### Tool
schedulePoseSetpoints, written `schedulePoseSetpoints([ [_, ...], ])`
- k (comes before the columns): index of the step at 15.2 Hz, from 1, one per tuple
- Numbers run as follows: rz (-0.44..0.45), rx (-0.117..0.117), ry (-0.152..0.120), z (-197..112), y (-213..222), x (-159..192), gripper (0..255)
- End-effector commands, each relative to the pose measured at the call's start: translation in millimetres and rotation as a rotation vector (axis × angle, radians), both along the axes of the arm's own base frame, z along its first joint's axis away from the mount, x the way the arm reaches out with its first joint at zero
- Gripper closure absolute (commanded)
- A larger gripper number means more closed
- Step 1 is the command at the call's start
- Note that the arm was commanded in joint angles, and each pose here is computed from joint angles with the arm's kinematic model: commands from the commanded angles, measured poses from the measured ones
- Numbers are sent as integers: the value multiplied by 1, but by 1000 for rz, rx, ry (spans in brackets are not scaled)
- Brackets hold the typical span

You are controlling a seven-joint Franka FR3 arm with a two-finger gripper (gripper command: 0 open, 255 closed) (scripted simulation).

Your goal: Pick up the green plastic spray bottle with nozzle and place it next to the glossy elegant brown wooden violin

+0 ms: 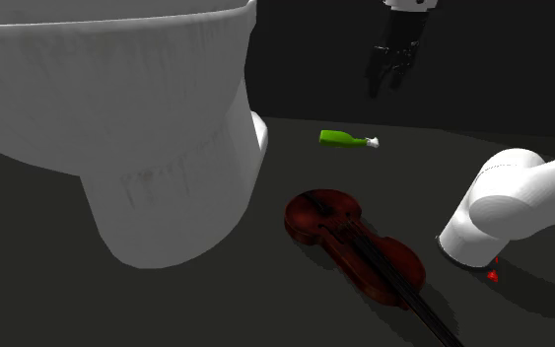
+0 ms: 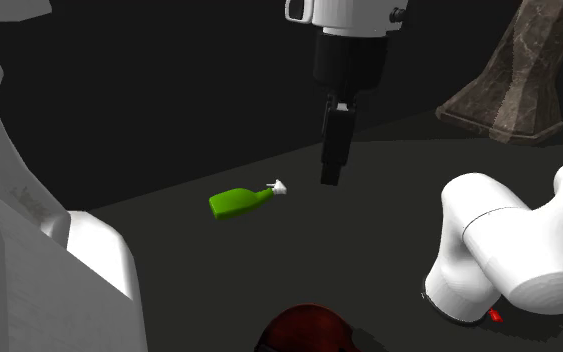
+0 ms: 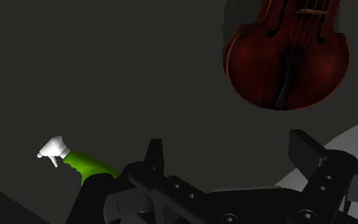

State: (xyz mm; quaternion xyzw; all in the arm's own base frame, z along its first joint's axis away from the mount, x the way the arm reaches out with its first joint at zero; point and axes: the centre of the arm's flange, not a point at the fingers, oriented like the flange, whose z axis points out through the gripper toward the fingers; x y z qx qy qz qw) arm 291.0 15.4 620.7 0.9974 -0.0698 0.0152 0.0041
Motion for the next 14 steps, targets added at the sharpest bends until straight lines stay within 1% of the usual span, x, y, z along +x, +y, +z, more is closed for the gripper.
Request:
schedulePoseSetpoints([
  [1, 0, 0, 0, 0, 0, 0, 0],
  [7, 124, 9, 4, -48, -63, 13, 0],
  [14, 269, 19, 8, -105, -134, 38, 0],
])
